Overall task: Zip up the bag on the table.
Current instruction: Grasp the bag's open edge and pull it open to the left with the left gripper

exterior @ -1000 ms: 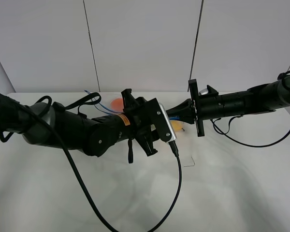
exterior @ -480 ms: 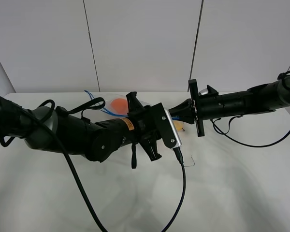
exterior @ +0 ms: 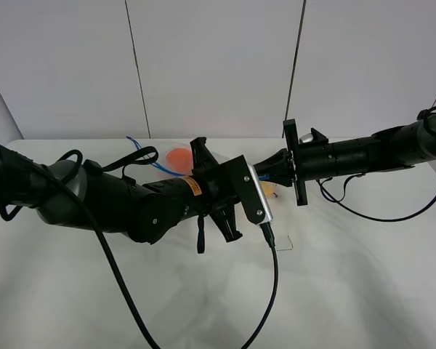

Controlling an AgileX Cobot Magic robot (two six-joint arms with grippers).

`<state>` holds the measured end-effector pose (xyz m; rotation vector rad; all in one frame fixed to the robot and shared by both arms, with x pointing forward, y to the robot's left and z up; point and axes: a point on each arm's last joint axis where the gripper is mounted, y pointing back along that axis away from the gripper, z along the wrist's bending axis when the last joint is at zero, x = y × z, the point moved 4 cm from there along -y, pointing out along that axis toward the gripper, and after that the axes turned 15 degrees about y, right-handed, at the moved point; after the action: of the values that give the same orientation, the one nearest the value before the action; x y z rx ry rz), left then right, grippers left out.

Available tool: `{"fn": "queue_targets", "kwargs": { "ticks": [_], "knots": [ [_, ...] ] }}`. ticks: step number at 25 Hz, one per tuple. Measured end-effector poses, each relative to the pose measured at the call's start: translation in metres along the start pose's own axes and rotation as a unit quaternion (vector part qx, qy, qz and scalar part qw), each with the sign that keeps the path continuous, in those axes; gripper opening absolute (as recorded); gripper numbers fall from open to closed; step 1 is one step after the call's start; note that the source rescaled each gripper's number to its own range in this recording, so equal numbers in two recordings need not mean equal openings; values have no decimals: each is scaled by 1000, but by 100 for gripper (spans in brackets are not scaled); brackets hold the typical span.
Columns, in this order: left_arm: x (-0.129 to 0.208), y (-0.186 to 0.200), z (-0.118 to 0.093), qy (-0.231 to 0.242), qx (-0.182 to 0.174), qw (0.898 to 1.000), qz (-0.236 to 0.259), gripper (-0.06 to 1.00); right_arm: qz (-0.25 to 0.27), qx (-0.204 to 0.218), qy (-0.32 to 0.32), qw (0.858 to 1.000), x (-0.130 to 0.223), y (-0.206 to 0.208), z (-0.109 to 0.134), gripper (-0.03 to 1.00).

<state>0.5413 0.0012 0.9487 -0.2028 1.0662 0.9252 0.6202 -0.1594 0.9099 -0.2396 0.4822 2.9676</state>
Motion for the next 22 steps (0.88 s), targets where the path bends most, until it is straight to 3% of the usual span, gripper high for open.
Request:
{"fn": "queue_targets", "kwargs": {
  "ticks": [4,13,22],
  "knots": [
    [0,0,0,-17,0,1000,0,0,0,0,0,1000,0,0,0,0],
    [2,-1,10,-26,-18,999,-4,0,-11,-5,-5,1000,-3,0,1,0],
    [15,3,29,-116,-49,992,0,0,-18,-6,-9,1000,-5,0,2,0]
  ]
}}
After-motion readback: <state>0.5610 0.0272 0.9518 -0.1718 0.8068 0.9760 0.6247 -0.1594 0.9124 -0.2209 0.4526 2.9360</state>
